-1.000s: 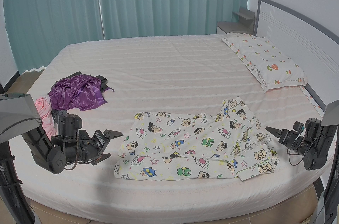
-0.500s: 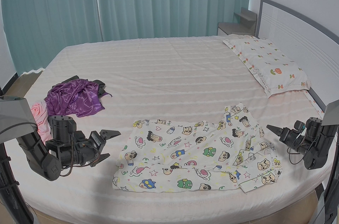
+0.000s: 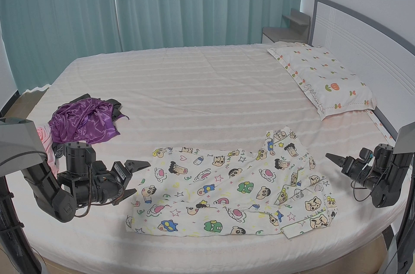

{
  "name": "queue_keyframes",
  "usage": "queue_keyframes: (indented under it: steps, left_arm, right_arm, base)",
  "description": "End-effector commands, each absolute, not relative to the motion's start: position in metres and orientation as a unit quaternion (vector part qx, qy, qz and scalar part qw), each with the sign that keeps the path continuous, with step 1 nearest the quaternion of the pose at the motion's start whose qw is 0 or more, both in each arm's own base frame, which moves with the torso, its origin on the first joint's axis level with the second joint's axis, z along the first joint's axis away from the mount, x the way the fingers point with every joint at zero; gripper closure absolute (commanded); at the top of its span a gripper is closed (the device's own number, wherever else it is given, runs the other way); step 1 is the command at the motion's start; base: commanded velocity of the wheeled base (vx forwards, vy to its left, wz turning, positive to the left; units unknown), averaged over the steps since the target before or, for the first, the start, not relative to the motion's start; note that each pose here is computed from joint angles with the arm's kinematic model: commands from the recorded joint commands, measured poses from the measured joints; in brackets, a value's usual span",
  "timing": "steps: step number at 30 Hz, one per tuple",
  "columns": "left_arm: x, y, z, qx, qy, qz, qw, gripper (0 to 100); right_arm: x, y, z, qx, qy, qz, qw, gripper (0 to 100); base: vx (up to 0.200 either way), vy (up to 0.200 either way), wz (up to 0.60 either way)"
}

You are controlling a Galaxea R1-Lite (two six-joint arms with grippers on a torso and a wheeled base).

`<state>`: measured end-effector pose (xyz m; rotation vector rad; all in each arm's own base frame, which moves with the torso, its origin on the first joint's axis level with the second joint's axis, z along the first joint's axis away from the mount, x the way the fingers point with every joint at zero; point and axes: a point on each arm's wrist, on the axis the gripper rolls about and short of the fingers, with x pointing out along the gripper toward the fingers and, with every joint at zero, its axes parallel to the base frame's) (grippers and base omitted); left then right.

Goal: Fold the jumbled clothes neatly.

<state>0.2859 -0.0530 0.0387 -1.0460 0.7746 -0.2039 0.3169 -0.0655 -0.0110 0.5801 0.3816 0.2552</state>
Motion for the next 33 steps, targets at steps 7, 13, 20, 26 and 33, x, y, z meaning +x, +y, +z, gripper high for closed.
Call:
queue_keyframes:
  steps: [7,13,20,26,33]
  left_arm:
    - [0.303,-0.054,0.045,-0.479,0.318,-0.102,0.811,0]
    - [0.338,-0.043,0.043,-0.404,0.28,-0.111,0.864,0]
    - [0.404,-0.029,0.021,-0.28,0.3,-0.1,0.906,0]
    - [0.44,-0.033,0.004,-0.225,0.355,-0.092,0.903,0]
    - [0.458,-0.044,-0.024,-0.213,0.377,-0.085,0.897,0]
  right_arm:
    - [0.318,-0.064,-0.013,0.283,0.184,0.128,0.933,0]
    - [0.318,-0.062,-0.013,0.284,0.186,0.131,0.932,0]
    - [0.322,-0.059,-0.018,0.283,0.189,0.134,0.931,0]
    - [0.32,-0.058,-0.021,0.282,0.195,0.133,0.93,0]
    - [0.319,-0.056,-0.021,0.281,0.198,0.136,0.929,0]
  base:
    - [0.0,0.0,0.0]
    - [0.0,0.0,0.0]
    - [0.0,0.0,0.0]
    - [0.0,0.0,0.0]
    - [0.0,0.0,0.0]
